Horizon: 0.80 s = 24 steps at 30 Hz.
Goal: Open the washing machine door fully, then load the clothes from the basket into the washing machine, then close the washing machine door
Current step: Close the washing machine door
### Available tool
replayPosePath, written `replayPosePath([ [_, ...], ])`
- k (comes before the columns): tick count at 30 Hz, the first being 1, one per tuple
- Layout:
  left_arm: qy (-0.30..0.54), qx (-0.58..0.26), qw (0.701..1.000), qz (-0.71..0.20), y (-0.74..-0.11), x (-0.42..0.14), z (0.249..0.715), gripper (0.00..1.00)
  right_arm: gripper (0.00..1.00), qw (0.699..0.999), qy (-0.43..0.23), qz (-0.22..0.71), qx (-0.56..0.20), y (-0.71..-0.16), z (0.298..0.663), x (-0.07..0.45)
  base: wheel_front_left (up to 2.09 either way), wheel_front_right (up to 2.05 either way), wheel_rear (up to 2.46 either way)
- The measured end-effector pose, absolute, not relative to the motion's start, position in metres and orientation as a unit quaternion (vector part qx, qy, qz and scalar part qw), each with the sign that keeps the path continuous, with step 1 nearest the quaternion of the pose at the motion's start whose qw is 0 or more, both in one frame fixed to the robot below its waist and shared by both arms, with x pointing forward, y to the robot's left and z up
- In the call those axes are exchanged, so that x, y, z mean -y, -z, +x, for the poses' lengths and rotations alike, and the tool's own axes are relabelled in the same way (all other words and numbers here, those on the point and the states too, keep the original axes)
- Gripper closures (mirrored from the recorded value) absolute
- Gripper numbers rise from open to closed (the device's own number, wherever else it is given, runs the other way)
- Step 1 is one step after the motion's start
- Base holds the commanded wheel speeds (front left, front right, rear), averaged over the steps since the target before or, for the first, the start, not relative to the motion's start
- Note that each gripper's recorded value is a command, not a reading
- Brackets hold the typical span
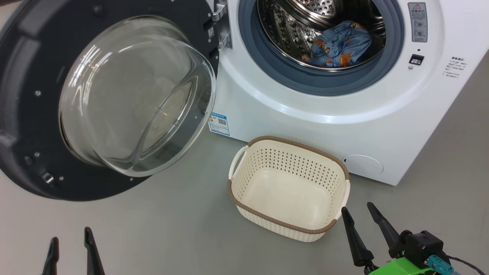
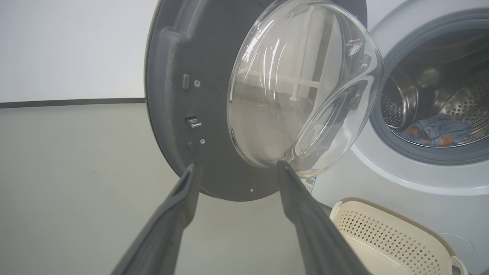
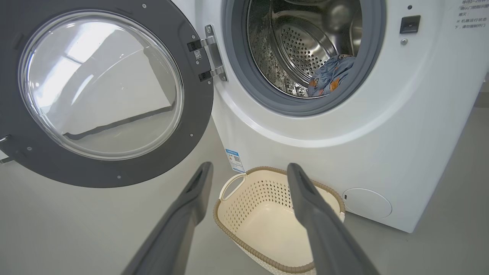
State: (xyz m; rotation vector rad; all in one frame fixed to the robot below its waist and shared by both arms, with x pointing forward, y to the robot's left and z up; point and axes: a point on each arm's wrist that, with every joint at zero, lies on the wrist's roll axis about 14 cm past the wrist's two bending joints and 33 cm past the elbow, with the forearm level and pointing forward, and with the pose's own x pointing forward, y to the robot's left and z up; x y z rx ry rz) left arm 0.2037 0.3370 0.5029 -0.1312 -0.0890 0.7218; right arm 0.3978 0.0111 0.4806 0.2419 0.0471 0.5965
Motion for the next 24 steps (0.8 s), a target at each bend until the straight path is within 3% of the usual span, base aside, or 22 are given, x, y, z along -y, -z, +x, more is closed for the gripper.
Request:
replayPosePath([
  [11, -0.349, 0.046, 0.933, -0.067, -0.503, -0.336, 0.206, 0.00, 0.00, 0.950, -0.290, 0.117, -0.024, -0.480, 0.397, -0.008, 0.00, 0.00, 0.00],
  [12, -0.349, 0.046, 0.933, -0.070, -0.503, -0.336, 0.206, 0.54, 0.00, 0.950, -0.290, 0.117, -0.023, -0.480, 0.397, -0.008, 0.00, 0.00, 0.00],
  [13, -0.349, 0.046, 0.933, -0.070, -0.503, -0.336, 0.206, 0.96, 0.00, 0.950, -0.290, 0.117, -0.023, -0.480, 0.397, -0.008, 0.00, 0.00, 0.00],
  [14, -0.350, 0.046, 0.933, -0.070, -0.503, -0.336, 0.206, 1.00, 0.00, 0.950, -0.289, 0.117, -0.023, -0.480, 0.397, -0.007, 0.00, 0.00, 0.00],
  [24, -0.366, 0.065, 0.923, -0.096, -0.509, -0.349, 0.200, 1.00, 0.00, 0.950, -0.288, 0.117, -0.026, -0.478, 0.398, -0.007, 0.00, 0.00, 0.00],
])
